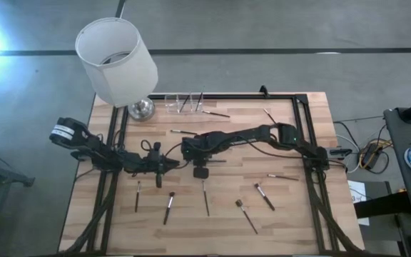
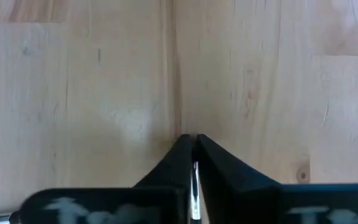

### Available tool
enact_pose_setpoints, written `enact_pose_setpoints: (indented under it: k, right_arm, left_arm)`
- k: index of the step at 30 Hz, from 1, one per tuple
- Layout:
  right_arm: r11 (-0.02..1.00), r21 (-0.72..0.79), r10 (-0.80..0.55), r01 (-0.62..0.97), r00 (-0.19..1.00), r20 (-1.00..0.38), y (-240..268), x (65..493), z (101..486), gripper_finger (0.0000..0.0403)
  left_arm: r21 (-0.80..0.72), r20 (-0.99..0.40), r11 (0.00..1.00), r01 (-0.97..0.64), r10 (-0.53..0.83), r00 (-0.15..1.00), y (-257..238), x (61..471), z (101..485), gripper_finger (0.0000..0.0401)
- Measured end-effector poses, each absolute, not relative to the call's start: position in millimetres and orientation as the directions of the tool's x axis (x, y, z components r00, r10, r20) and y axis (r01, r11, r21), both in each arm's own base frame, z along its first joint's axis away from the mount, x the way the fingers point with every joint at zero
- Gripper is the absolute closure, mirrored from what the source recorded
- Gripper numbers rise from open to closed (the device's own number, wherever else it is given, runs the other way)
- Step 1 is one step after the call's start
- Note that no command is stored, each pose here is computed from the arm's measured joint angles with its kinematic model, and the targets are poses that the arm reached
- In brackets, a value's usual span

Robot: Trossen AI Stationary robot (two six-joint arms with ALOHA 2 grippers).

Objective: Put items in baskets/containers
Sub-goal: Put the eyeshadow brush into the transparent organizer

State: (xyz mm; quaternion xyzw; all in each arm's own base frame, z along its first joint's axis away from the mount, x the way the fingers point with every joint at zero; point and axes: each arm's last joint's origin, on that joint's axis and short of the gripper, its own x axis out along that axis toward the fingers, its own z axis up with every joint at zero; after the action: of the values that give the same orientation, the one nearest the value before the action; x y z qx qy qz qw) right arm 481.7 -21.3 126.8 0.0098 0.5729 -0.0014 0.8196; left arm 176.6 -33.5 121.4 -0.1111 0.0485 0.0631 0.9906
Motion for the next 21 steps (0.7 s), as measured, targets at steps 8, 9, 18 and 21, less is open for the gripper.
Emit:
enact_pose_setpoints:
  k: [8, 9, 18, 21]
  right_arm:
    - [1.000, 0.004, 0.006, -0.005, 0.388, -0.922, -19.4, 480.9, 142.7, 0.0395]
    - [1.000, -0.001, 0.003, -0.009, 0.397, -0.918, -18.6, 481.4, 144.6, 0.0395]
    - [1.000, -0.029, -0.026, 0.001, 0.480, -0.877, -14.8, 477.0, 149.4, 0.0395]
    - [1.000, -0.024, -0.026, 0.010, 0.544, -0.839, -13.7, 471.6, 159.8, 0.0395]
  left_arm:
    - [-0.216, -0.112, 0.967, -0.136, 0.114, 0.987, -33.4, 176.3, 121.1, 0.0367]
    - [-0.215, -0.113, 0.967, -0.137, 0.114, 0.987, -33.3, 176.0, 120.8, 0.0367]
    - [-0.217, -0.118, 0.966, -0.141, 0.117, 0.986, -31.9, 170.5, 118.2, 0.0379]
    - [-0.220, -0.109, 0.966, -0.138, 0.116, 0.987, -31.9, 170.6, 119.0, 0.0392]
